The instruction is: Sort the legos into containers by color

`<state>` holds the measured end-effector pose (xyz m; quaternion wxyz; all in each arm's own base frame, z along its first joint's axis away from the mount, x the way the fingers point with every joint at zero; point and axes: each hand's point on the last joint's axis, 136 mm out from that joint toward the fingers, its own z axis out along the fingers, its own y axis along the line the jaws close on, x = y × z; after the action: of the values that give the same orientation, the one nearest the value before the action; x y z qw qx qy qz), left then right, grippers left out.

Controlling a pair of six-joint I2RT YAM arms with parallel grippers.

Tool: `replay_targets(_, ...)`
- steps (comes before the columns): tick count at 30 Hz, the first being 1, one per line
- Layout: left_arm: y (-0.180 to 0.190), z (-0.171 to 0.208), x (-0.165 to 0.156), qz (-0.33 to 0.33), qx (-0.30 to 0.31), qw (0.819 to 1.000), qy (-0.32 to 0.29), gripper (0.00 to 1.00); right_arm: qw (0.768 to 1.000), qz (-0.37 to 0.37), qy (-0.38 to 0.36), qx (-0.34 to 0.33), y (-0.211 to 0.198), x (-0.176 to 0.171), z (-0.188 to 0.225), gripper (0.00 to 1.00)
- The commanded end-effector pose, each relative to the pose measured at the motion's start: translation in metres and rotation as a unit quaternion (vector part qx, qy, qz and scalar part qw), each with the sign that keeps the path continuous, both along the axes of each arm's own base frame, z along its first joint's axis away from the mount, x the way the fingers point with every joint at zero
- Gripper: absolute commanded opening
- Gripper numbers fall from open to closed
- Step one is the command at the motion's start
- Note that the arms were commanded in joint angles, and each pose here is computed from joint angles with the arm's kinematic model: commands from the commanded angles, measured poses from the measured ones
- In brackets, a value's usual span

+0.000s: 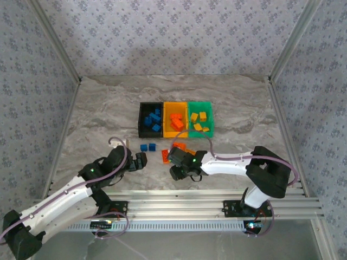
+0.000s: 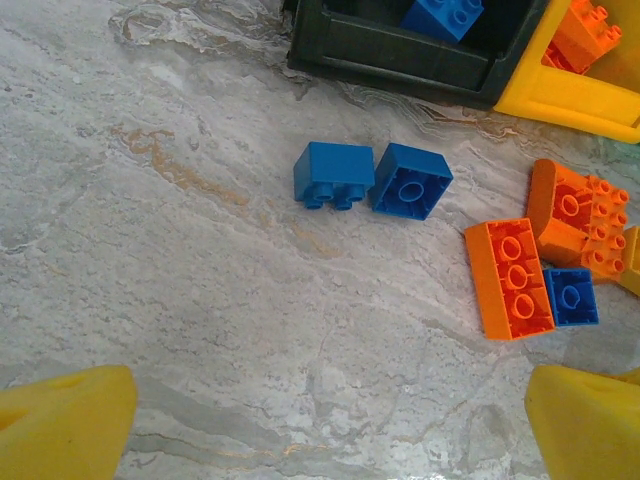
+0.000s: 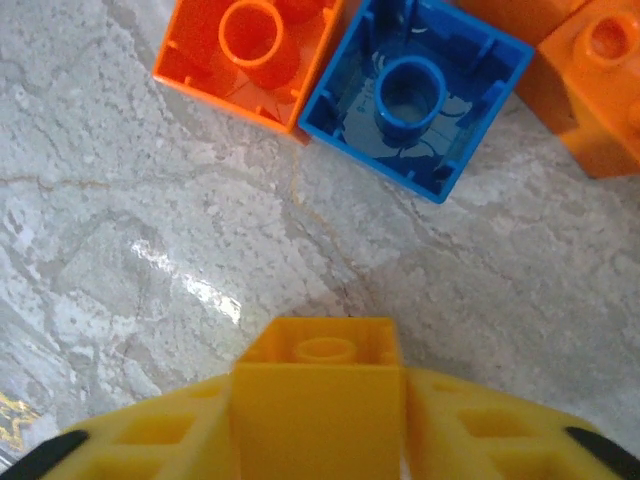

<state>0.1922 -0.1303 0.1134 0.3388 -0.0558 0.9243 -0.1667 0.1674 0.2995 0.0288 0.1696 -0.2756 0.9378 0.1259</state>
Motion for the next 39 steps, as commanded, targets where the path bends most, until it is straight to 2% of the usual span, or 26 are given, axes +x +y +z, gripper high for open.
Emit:
replay_targets(1, 0.003, -0.001, 0.002, 0.012, 0.004, 1.0, -0.003, 1.0, 1.0, -0.004, -0.014, 0.017, 0.002, 0.003, 0.011, 0.36)
replay_targets(7, -0.001, -0.012, 0.002, 0.006, 0.005, 1.0, 0.006, 1.0, 0.995, -0.039, -0.057, 0.071, -0.007, 0.027, 0.068, 0.3)
replay_targets(11, -0.001, -0.014, 0.004, 0.01, 0.008, 1.0, 0.008, 1.0, 0.983, -0.111, -0.101, 0.101, -0.032, 0.075, 0.112, 0.3)
replay_targets(14, -0.002, -0.014, 0.005, 0.014, 0.006, 1.0, 0.008, 1.0, 0.969, -0.185, -0.124, 0.108, -0.058, 0.12, 0.13, 0.3)
replay_targets(20, 0.0, -0.015, 0.005, 0.016, 0.008, 1.0, 0.009, 1.0, 0.938, -0.308, -0.141, 0.077, -0.106, 0.198, 0.126, 0.31)
replay_targets(25, 0.0, -0.019, 0.004, 0.015, 0.01, 1.0, 0.016, 1.0, 0.929, -0.344, -0.13, 0.047, -0.115, 0.241, 0.11, 0.33)
replay_targets(29, 0.0, -0.022, 0.002, 0.016, 0.011, 1.0, 0.021, 1.0, 0.925, -0.36, -0.12, 0.028, -0.116, 0.258, 0.096, 0.34)
replay_targets(33, 0.0, -0.023, 0.002, 0.017, 0.011, 1.0, 0.022, 1.0, 0.921, -0.371, -0.118, 0.022, -0.116, 0.267, 0.09, 0.42)
replay_targets(39, 0.001, -0.024, 0.003, 0.019, 0.015, 0.999, 0.023, 1.0, 0.916, -0.375, -0.132, 0.046, -0.112, 0.27, 0.106, 0.68)
